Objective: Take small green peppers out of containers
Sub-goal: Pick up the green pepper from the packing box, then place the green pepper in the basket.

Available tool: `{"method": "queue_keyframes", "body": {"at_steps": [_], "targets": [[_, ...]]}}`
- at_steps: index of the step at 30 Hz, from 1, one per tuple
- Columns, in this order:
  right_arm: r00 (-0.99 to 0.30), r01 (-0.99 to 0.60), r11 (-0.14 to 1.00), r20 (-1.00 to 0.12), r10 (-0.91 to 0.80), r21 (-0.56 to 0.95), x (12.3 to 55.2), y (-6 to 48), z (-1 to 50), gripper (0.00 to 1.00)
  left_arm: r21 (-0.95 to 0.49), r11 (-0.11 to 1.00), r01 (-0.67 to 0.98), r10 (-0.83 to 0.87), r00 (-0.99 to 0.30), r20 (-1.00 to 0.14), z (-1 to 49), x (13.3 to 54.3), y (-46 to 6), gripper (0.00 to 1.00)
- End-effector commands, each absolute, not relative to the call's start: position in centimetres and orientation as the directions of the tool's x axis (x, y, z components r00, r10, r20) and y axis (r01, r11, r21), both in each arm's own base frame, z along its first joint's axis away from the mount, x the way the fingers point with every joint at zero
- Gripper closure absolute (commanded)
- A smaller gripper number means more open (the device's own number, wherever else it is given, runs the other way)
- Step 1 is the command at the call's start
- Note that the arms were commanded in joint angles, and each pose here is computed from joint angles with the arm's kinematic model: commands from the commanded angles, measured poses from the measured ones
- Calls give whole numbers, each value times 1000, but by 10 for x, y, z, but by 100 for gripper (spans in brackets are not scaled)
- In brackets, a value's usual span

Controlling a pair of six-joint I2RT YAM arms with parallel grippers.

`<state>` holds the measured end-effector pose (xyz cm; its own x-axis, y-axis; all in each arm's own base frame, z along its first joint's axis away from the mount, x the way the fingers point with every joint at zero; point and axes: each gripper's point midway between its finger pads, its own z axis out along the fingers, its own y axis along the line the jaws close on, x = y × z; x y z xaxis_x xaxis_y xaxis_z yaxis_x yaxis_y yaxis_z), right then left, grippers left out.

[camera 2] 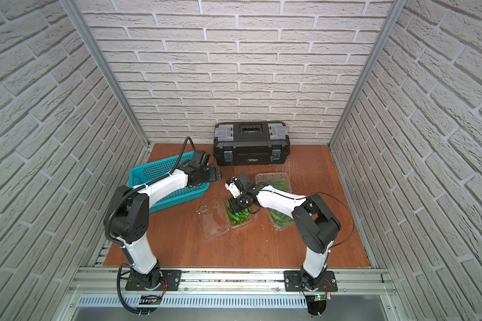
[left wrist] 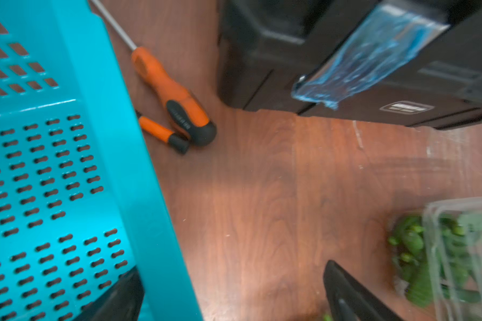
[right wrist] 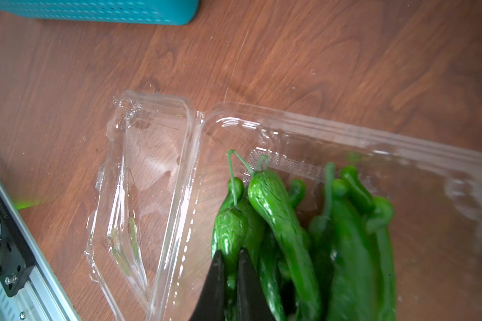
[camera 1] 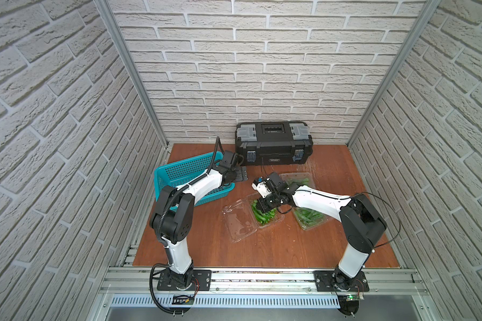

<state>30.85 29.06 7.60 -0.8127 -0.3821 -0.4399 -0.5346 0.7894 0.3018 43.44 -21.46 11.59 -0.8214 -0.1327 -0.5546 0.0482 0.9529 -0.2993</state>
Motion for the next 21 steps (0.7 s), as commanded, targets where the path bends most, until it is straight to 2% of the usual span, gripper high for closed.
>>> {"method": "queue_keyframes", "body": {"at_steps": [1, 7, 10, 16, 21], "targets": [[-782, -530, 800, -527, -333, 280, 318, 287, 106, 96, -346, 930, 123, -113, -800, -590, 132, 444, -234, 2], [-745, -555, 786, -582, -325, 273, 322, 290, 138, 96, -356, 930, 93, -176, -739, -650, 158, 444, -222, 2], [-709, -592, 758, -626, -327, 274, 328, 301, 162, 96, -344, 938, 35, -236, -663, -711, 182, 442, -201, 2], [-628, -691, 666, -689, -361, 280, 344, 344, 194, 96, -251, 937, -242, -338, -458, -822, 225, 422, -122, 2], [-584, -754, 574, -727, -361, 321, 362, 399, 206, 95, -160, 925, -345, -305, -423, -853, 233, 403, -84, 2]]}}
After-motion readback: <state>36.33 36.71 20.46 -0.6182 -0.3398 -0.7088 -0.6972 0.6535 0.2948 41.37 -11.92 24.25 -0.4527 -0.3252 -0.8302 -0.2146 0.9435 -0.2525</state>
